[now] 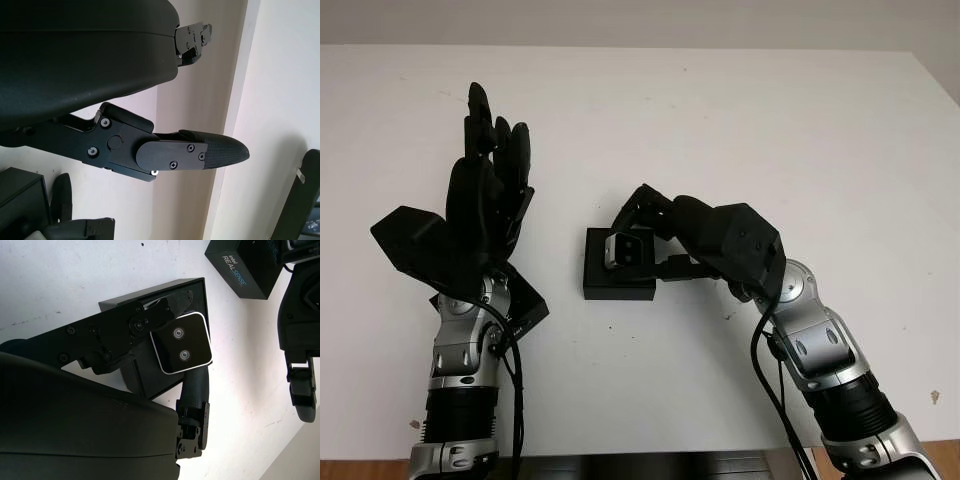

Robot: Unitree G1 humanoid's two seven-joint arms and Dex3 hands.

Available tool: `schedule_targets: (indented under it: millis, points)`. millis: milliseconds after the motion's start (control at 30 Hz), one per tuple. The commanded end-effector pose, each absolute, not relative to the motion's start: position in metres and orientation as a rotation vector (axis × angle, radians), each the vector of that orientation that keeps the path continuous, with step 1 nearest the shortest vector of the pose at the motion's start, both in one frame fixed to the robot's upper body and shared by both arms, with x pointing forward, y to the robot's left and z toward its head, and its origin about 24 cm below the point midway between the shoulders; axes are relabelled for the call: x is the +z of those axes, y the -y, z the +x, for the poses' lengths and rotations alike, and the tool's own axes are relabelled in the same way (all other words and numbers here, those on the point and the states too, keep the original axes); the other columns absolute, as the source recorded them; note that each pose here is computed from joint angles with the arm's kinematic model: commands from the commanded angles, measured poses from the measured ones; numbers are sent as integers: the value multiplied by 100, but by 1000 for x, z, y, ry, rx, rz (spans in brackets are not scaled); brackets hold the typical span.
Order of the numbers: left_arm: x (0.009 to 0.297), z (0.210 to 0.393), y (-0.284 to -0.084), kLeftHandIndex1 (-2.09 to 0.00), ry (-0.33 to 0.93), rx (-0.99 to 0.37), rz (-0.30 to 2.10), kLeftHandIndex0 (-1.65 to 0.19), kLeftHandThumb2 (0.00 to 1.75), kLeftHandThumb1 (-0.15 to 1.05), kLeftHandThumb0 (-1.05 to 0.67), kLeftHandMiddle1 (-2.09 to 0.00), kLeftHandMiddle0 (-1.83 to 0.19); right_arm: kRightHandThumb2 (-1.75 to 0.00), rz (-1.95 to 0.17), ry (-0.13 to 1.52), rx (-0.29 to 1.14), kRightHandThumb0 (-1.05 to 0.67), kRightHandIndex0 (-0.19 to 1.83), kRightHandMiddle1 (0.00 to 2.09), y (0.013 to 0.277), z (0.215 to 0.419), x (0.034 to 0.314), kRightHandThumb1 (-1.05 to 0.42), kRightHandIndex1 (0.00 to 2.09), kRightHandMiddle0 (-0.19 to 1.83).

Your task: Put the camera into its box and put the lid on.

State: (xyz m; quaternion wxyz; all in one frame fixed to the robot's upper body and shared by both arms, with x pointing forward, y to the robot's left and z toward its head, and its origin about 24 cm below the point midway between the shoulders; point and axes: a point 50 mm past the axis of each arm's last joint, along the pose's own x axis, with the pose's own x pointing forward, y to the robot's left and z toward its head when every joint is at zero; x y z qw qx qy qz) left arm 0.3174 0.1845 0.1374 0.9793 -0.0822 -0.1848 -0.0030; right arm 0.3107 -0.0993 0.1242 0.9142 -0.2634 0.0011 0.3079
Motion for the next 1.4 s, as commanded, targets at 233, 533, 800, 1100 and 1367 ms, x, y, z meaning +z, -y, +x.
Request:
schedule_targets:
  millis: [233, 533, 800, 1100, 1367]
  points:
    - [139, 315, -184, 0, 384, -11, -161, 19, 38, 105, -72, 0, 19, -6, -582, -63, 623, -35, 17, 209, 108, 308, 111, -105, 15, 18]
    - [138, 314, -184, 0, 385, -5, -179, 19, 37, 105, -70, 0, 19, -6, -590, -56, 618, -36, 18, 209, 110, 308, 107, -104, 18, 18]
    - [139, 314, -184, 0, 385, -11, -159, 19, 39, 105, -71, 0, 19, -6, -574, -75, 606, -39, 17, 209, 111, 308, 105, -105, 19, 10]
    - [139, 313, -184, 0, 385, -10, -161, 19, 36, 105, -72, 0, 19, -5, -547, -114, 621, -53, -6, 122, 111, 308, 103, -99, 7, -19]
    - [139, 313, -184, 0, 385, -7, -167, 19, 35, 105, -72, 0, 19, -5, -544, -106, 627, -51, -6, 114, 111, 307, 103, -98, 6, -19]
